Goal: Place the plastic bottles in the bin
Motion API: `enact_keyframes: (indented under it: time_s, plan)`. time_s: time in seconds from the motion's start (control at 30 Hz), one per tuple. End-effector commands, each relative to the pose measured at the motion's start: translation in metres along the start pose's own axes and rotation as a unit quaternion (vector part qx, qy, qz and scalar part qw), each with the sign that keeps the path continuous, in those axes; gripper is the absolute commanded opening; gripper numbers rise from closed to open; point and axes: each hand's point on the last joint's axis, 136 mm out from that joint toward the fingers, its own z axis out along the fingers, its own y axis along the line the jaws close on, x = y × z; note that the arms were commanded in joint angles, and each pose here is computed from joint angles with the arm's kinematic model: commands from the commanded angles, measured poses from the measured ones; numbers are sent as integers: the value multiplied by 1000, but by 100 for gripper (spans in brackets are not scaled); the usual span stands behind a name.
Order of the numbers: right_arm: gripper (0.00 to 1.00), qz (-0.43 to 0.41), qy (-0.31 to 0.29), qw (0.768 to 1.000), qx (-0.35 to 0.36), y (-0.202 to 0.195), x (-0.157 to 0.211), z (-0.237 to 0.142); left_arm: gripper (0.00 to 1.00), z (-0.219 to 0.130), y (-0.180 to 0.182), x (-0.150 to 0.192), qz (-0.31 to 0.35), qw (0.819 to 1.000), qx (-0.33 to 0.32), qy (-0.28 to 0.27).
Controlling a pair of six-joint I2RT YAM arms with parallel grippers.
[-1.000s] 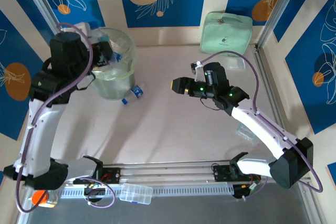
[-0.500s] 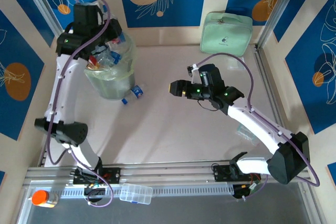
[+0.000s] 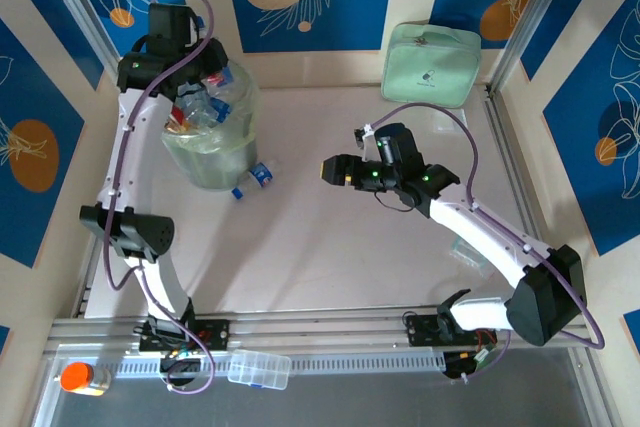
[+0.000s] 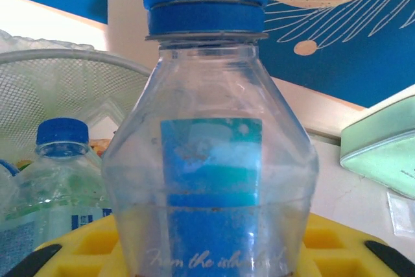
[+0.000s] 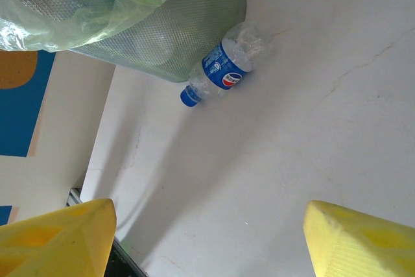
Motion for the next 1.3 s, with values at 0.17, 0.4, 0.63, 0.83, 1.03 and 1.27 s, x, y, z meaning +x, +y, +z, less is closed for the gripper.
enact_keyframes:
  time_s: [0.17, 0.4, 0.63, 0.83, 1.03, 1.27]
  plan:
    - [76, -10, 2, 1000, -3, 0, 4, 3, 41, 22, 17, 26, -43, 997, -35, 56]
    - [76, -12, 1, 1000, 2, -2, 5, 3, 56, 33, 31, 41, -48, 993, -68, 80]
    - [76, -15, 0, 1000, 1, -2, 4, 2, 74, 11, 28, 21, -45, 996, -65, 40]
    - [76, -13, 1, 1000, -2, -1, 5, 4, 73, -12, 24, 2, -31, 998, -59, 5]
    - [76, -12, 1, 1000, -4, -1, 5, 3, 66, -27, 27, -5, 2, 997, -80, -19]
    - [76, -9, 6, 1000, -4, -1, 7, 6, 66, 0, 26, 0, 35, 996, -87, -4]
